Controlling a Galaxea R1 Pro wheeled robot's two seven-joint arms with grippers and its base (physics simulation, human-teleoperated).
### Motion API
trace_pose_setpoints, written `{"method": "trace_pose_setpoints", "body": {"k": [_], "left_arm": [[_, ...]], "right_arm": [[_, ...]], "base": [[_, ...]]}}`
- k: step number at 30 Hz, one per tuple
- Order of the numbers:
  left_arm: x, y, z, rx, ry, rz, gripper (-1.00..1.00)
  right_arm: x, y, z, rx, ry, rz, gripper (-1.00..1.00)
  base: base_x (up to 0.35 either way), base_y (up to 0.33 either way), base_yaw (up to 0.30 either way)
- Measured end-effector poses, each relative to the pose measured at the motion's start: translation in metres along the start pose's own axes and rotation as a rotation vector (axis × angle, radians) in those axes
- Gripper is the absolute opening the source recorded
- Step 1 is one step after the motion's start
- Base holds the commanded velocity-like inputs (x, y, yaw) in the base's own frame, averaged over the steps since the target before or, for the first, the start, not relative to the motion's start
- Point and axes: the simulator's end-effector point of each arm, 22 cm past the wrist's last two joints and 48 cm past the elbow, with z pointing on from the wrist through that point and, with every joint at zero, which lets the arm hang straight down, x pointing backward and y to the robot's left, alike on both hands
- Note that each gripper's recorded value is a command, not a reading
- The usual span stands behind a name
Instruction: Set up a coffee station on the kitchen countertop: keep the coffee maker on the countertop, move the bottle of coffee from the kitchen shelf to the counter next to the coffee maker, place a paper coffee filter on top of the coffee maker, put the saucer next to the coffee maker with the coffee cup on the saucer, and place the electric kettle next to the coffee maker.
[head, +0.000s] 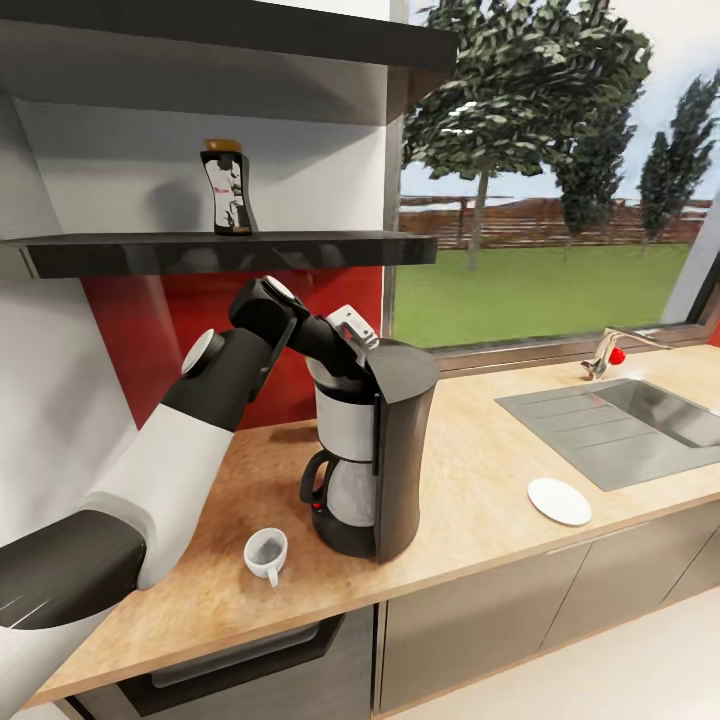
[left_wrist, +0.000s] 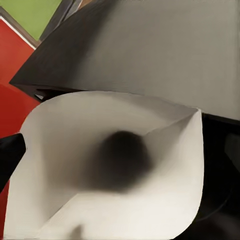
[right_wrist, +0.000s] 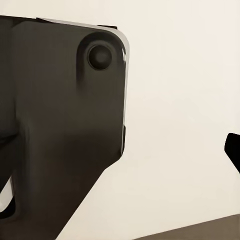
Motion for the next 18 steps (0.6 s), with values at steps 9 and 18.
{"method": "trace_pose_setpoints", "body": {"k": [9,18], "left_arm": [[-0.004,0.003,-0.004,-0.007,-0.011,-0.001,1.0],[-0.013,0.009,-0.011,-0.023,-0.025,0.003,1.0]], "right_arm": [[0.0,0.001,0.0,-0.001,0.0,-0.001,1.0],[0.0,0.001,0.0,-0.002,0.0,-0.002,1.0]], "base": [[0.0,0.0,0.0],[0.0,0.0,0.0]]}}
